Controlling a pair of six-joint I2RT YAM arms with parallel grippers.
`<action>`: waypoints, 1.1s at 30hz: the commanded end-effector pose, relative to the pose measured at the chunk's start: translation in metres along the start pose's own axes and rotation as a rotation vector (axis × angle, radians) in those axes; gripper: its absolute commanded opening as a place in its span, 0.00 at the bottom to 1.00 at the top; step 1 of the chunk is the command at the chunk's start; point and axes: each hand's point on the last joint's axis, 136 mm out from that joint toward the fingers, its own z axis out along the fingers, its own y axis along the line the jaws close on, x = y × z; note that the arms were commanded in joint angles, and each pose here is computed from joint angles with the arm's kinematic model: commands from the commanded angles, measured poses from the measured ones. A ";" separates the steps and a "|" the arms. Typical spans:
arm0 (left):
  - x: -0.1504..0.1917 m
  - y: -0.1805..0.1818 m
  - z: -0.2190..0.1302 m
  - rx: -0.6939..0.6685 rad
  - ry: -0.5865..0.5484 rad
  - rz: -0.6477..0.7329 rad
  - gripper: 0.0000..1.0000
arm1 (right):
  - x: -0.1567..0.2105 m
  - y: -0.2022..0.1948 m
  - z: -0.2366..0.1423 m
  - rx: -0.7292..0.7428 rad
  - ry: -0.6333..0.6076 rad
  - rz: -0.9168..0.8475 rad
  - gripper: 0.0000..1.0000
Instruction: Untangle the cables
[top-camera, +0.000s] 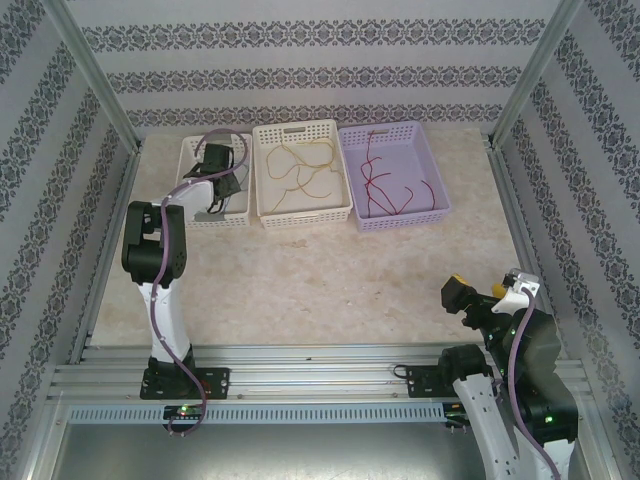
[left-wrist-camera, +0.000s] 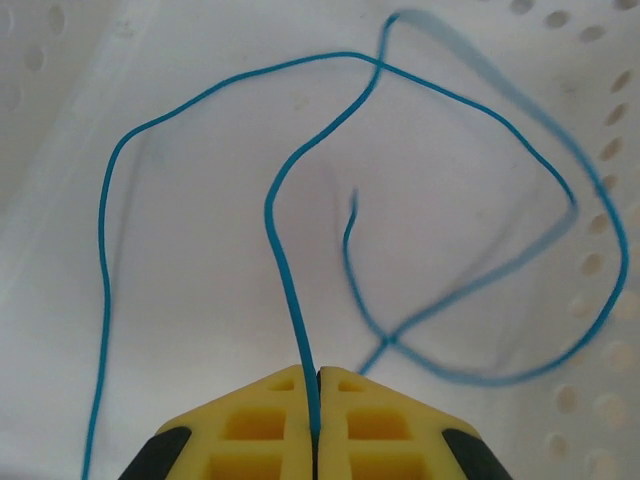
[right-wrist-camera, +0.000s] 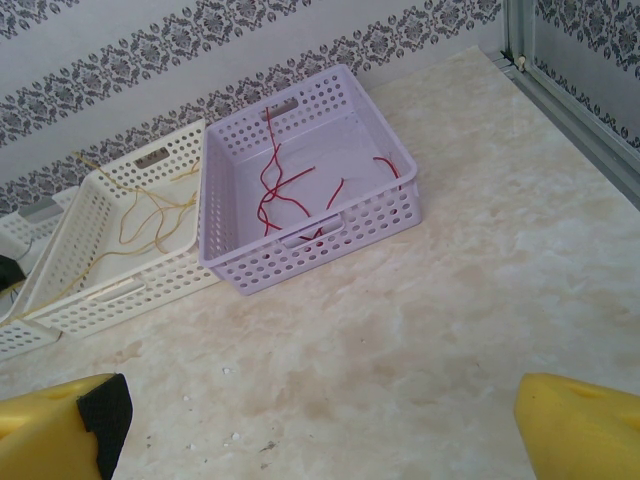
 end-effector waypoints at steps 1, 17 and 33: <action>0.005 0.009 0.005 -0.010 0.054 -0.040 0.09 | 0.003 0.000 0.002 -0.001 0.011 -0.002 0.98; -0.016 -0.004 -0.008 0.042 0.025 -0.026 0.32 | 0.003 0.000 0.003 -0.002 0.012 -0.003 0.98; -0.034 -0.010 -0.023 0.055 -0.003 -0.017 0.77 | 0.003 0.000 0.003 0.000 0.011 -0.004 0.98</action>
